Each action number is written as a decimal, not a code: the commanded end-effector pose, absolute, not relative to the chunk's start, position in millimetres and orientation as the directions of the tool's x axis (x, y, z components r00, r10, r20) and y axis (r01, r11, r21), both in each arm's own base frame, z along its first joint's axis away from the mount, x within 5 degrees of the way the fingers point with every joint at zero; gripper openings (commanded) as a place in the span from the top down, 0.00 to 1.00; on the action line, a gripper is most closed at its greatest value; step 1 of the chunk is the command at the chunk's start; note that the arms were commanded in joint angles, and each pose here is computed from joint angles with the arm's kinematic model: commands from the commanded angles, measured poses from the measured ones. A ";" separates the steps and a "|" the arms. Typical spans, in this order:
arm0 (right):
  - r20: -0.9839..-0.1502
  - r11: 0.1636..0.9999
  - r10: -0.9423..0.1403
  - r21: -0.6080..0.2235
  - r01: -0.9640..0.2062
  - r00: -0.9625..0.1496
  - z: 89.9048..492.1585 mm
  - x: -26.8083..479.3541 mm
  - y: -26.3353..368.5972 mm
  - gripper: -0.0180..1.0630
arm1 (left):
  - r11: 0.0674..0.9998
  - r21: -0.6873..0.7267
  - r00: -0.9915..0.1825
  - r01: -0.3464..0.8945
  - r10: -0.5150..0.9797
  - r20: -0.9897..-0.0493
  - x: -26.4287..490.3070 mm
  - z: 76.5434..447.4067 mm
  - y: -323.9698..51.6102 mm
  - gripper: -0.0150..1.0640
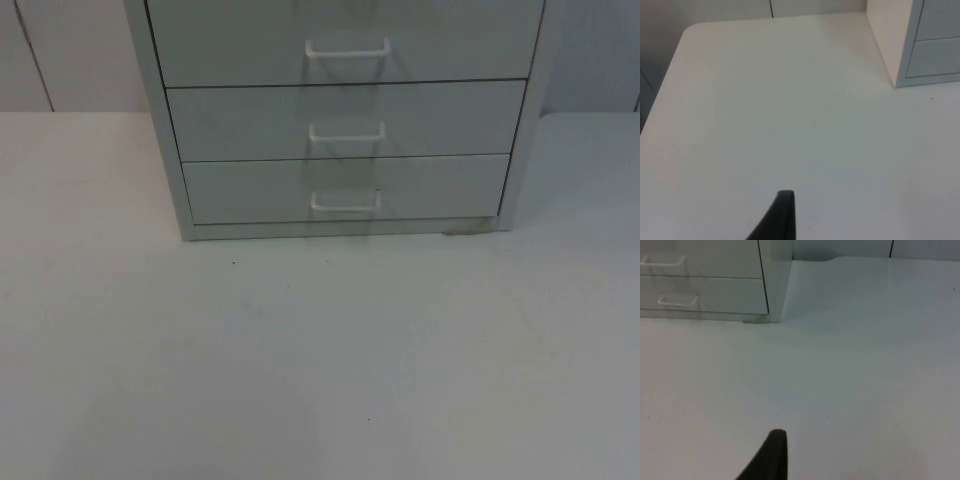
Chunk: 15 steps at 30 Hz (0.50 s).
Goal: Open the drawer with the left hand, place the block into the drawer with the right hand, then close the drawer with the left hand.
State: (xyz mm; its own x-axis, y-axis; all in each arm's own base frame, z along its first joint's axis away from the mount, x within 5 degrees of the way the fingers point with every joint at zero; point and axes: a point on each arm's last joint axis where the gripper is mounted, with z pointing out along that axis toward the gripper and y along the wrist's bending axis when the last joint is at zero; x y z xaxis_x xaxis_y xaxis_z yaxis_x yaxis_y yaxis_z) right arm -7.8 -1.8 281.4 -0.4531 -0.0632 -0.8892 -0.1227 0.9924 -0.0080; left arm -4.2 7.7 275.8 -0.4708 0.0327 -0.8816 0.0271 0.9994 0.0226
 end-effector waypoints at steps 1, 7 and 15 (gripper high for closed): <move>-0.889 0.993 -0.065 -0.013 -0.115 -0.453 280.4 -7.4 -2.2 0.01 | 1.000 0.022 -0.471 0.019 0.029 -0.882 -4.3 274.8 8.1 0.01; -0.889 0.993 -0.065 -0.013 -0.115 -0.453 280.4 -7.4 -2.2 0.01 | 1.000 0.021 -0.471 0.020 0.028 -0.882 -4.3 274.8 8.0 0.01; -0.889 0.993 -0.063 -0.011 -0.117 -0.453 280.4 -7.4 -2.0 0.01 | 1.000 0.021 -0.471 0.020 0.028 -0.882 -4.3 274.8 8.0 0.01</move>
State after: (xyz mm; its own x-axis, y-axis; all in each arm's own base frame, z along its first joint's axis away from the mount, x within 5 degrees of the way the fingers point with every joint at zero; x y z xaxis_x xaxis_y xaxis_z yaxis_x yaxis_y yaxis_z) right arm -7.8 -1.8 281.4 -0.4531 -0.0632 -0.8892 -0.1227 0.9924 -0.0080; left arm -4.2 7.7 275.8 -0.4708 0.0327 -0.8816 0.0271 0.9994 0.0226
